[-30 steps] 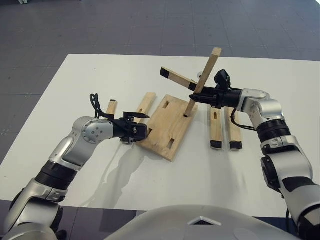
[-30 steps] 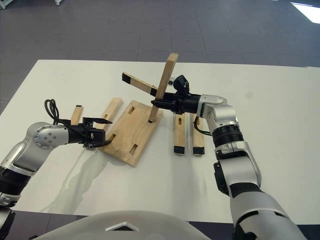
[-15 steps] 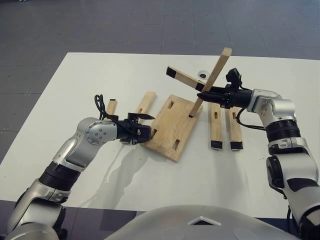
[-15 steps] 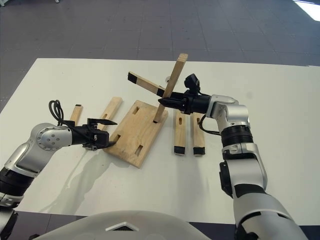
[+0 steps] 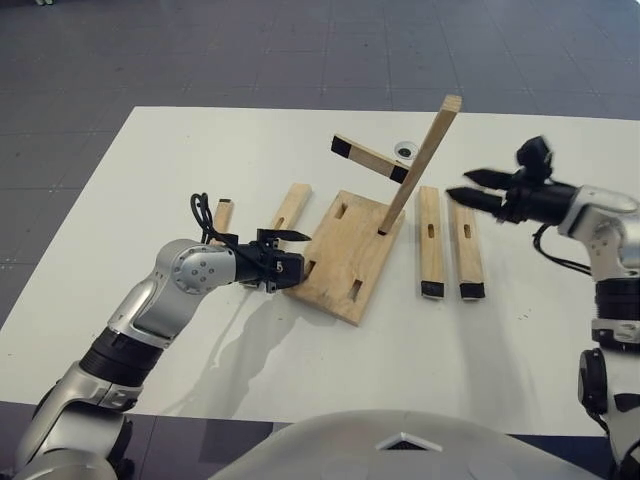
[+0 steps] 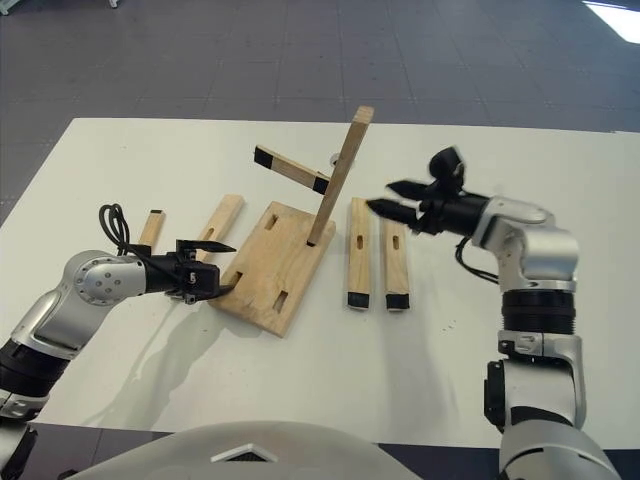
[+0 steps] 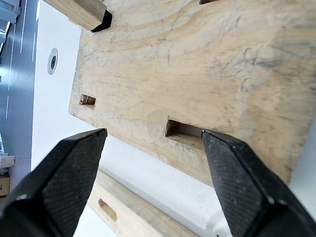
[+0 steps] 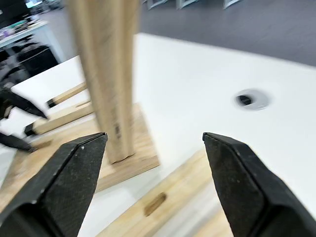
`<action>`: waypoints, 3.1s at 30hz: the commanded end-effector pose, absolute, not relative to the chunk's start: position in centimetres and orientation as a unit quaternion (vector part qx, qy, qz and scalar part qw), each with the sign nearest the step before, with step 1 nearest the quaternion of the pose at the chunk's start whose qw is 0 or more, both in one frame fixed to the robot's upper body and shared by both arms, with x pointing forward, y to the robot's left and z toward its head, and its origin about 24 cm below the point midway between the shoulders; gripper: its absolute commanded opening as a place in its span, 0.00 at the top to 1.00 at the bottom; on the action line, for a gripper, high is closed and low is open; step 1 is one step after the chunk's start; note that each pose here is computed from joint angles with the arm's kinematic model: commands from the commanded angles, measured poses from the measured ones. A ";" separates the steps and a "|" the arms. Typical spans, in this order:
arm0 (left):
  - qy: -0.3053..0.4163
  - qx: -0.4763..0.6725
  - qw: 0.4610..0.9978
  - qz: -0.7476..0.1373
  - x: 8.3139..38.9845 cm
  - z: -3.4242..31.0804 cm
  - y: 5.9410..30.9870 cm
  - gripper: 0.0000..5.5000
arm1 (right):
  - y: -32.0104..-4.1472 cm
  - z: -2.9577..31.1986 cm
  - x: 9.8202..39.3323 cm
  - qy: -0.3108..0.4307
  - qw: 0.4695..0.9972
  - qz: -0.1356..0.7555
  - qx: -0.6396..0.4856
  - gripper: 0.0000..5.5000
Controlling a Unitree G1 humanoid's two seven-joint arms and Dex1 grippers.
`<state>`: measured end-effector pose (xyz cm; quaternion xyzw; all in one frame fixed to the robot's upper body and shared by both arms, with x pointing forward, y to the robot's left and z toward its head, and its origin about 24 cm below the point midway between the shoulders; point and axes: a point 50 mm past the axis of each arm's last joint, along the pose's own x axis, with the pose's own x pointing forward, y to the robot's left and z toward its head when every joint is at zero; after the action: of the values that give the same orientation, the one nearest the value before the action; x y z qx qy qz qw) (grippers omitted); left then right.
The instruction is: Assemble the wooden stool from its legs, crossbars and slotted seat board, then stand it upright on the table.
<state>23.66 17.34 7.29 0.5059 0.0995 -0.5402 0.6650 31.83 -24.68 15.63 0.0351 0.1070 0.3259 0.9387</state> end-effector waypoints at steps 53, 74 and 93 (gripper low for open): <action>0.210 0.437 0.707 -0.515 23.3 3.4 15.2 0.35 | -21.0 33.9 34.0 -0.233 0.928 0.210 0.203 0.35; 0.184 0.334 0.832 -0.403 25.7 11.6 17.4 0.35 | -19.7 6.2 19.0 0.269 0.961 0.058 0.027 0.35; 0.299 0.360 0.774 -0.426 22.2 5.6 20.2 0.35 | -19.8 5.6 18.3 0.304 0.950 0.048 -0.043 0.35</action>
<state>22.64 19.67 6.12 0.3494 0.2725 -0.4192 0.7924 18.18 -19.18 5.92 -0.0302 0.2930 0.0542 0.9541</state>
